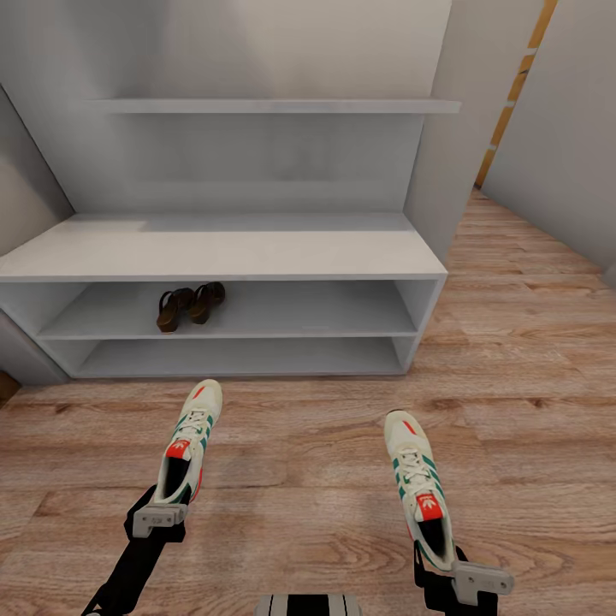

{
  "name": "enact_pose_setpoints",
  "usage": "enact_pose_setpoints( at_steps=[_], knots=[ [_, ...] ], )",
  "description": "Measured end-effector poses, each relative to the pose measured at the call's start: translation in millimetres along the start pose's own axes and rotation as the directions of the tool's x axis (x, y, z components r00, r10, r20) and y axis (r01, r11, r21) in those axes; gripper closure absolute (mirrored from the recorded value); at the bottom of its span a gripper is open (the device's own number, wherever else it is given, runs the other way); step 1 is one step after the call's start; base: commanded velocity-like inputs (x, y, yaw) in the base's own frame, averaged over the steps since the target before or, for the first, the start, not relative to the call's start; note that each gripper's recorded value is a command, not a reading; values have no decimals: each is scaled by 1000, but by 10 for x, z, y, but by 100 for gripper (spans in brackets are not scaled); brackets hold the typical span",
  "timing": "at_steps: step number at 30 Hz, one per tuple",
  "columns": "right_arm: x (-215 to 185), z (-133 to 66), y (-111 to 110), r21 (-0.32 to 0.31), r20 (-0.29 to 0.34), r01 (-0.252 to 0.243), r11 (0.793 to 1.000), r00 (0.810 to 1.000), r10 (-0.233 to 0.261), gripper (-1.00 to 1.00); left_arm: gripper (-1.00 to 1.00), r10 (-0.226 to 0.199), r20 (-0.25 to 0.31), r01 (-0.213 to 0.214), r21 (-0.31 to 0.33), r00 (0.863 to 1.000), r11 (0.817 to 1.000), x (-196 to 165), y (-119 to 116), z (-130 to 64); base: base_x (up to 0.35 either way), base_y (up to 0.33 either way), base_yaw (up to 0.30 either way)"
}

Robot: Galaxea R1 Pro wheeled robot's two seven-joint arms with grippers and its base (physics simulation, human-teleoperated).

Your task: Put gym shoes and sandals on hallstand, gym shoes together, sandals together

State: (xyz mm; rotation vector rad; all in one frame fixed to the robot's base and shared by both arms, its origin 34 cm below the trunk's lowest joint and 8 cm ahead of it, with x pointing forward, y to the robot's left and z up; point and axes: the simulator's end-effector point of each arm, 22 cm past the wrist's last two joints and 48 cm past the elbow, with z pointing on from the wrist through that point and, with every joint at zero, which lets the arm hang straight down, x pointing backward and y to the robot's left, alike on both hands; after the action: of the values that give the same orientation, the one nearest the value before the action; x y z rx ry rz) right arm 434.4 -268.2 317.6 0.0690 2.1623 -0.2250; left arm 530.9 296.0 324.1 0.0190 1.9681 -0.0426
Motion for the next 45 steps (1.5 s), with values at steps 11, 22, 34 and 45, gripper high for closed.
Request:
enact_pose_setpoints(
  at_steps=[11, 22, 34, 45],
  knots=[
    [0, -1, 4, 0, 0, -6, 1000, 1000, 6, 100, 100, -11, -3, 11, -6, 1000, 1000, 5, 13, 0, 25, -16, 0],
    [-10, -2, 8, 1, 2, -8, 1000, 1000, 8, 100, 100, -9, 2, 9, -6, 1000, 1000, -10, 19, 5, 127, -73, 0],
    [-55, 39, 34, 2, 5, -11, 1000, 1000, 11, 100, 100, -5, 1, 5, -2, 1000, 1000, -7, 3, 6, 5, -3, 0],
    [-1367, 1152, 187, 33, -39, -13, 999, 999, 14, 100, 100, -3, 7, 3, 2, 1000, 1000, -33, 1, 11, 0, 0, 0]
  ],
)
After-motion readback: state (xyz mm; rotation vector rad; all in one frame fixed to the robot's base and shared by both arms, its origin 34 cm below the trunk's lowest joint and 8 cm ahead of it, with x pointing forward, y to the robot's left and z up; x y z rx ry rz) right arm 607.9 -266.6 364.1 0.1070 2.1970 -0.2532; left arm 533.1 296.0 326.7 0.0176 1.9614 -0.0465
